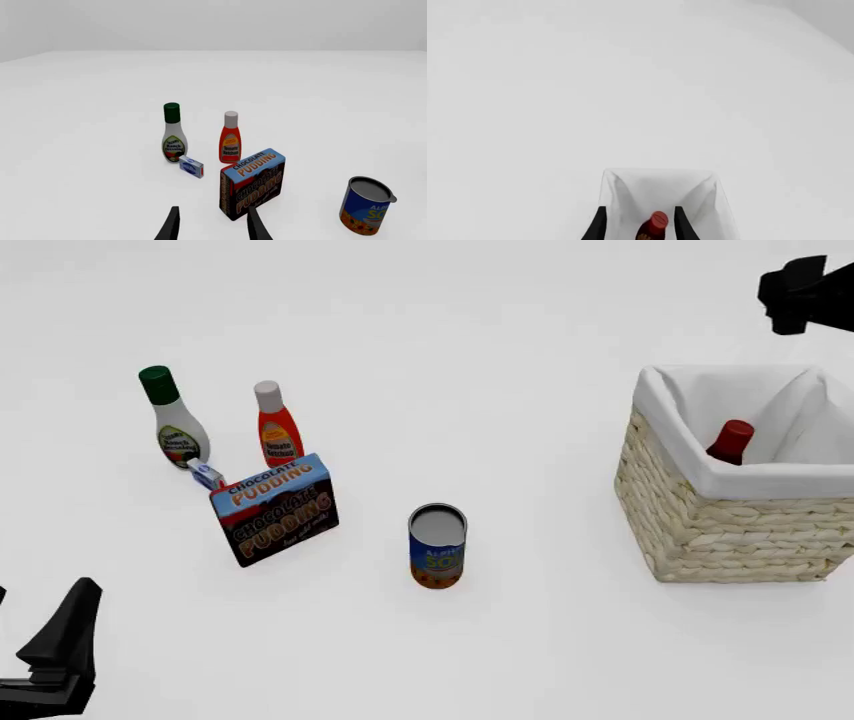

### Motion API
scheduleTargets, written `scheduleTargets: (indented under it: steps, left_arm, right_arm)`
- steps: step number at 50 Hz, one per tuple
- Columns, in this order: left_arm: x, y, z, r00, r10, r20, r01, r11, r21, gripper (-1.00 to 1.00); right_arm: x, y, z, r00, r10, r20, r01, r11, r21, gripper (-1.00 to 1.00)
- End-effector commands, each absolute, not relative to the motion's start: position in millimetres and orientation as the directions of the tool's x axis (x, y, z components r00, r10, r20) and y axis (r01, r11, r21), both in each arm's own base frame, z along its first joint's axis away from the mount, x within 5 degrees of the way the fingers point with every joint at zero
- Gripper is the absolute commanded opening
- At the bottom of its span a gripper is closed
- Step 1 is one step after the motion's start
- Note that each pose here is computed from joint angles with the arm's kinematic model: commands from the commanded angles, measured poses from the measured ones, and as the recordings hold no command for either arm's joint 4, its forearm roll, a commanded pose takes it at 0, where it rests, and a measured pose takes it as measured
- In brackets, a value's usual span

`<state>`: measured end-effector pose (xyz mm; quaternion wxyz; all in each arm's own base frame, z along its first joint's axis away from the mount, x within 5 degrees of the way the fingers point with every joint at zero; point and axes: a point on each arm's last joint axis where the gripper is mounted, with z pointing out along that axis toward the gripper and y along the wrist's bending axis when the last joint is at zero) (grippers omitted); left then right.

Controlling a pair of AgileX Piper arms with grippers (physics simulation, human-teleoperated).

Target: Pick the bbq sauce and place it in the basket.

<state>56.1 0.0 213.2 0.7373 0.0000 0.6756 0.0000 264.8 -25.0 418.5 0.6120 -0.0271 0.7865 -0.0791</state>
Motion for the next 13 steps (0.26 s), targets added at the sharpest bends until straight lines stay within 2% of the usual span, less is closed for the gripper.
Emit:
scheduleTargets:
  steps: [1,13]
  left_arm:
    - [56,0,213,0.087,0.000,-0.996,0.000,1.000,0.000,1.00]
    - [56,0,213,0.087,0.000,-0.996,0.000,1.000,0.000,1.00]
  right_arm:
    - [244,-17,432,-0.199,-0.132,-0.971,0.041,0.989,-0.143,1.00]
    - [224,-16,443,-0.156,-0.123,-0.980,0.053,0.990,-0.132,1.00]
